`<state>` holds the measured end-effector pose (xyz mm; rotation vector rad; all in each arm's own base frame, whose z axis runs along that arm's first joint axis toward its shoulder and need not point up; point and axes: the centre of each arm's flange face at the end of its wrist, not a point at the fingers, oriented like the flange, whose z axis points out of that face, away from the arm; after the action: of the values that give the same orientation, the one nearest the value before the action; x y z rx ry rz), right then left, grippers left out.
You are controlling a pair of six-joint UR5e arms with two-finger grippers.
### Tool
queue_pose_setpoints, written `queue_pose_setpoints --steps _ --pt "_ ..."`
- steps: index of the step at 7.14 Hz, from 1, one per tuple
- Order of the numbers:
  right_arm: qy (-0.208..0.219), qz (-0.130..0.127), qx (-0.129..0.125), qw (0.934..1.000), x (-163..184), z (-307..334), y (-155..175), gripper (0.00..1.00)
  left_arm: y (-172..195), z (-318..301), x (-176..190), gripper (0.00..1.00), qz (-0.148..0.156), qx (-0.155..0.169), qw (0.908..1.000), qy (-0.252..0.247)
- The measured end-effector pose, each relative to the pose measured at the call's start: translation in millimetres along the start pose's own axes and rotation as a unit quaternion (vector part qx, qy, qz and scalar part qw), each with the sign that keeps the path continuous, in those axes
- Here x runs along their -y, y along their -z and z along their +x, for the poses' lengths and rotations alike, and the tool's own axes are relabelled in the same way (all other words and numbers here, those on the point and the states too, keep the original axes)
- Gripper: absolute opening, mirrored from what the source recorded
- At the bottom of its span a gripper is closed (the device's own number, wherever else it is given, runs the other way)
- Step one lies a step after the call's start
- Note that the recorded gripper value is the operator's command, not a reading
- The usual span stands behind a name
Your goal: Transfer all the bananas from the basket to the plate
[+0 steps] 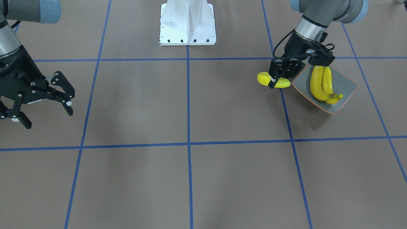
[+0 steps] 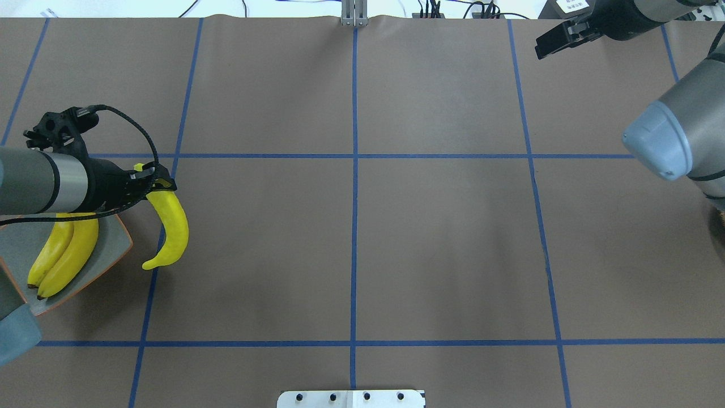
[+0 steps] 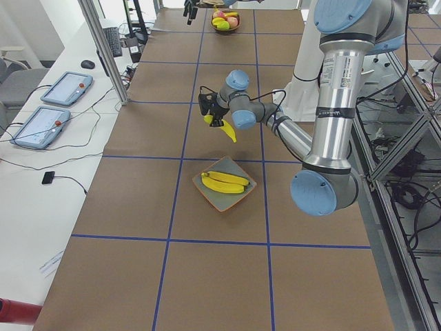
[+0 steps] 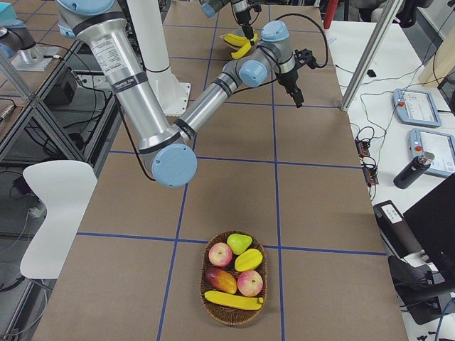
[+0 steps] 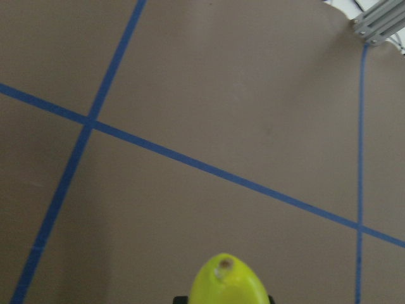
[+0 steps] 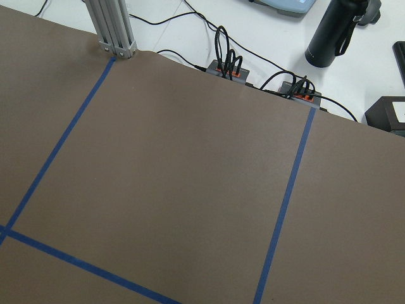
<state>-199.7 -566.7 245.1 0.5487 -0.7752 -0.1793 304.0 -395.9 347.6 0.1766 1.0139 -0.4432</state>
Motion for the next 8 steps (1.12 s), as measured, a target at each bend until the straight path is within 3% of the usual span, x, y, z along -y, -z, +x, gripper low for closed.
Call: queue_pose_setpoints --steps 3,6,7,8 --pt "0.000 -0.002 -0.002 1.0000 -1 3 -3 1.00 4 -31 -3 0.00 -0.015 0.127 0.9914 -0.029" --pt "0.000 -0.004 -0.005 1.0000 0 4 -7 1.00 -20 -70 -1 0.00 -0.006 0.249 0.9673 -0.050" --pt "-0.001 -0.005 -0.006 1.0000 0 5 -9 1.00 -32 -79 0 0.55 -0.007 0.271 0.9613 -0.051" --pt "-0.002 -0.006 -0.007 1.0000 1 6 -10 1.00 -41 -84 0 1.00 -0.009 0.282 0.9578 -0.054"
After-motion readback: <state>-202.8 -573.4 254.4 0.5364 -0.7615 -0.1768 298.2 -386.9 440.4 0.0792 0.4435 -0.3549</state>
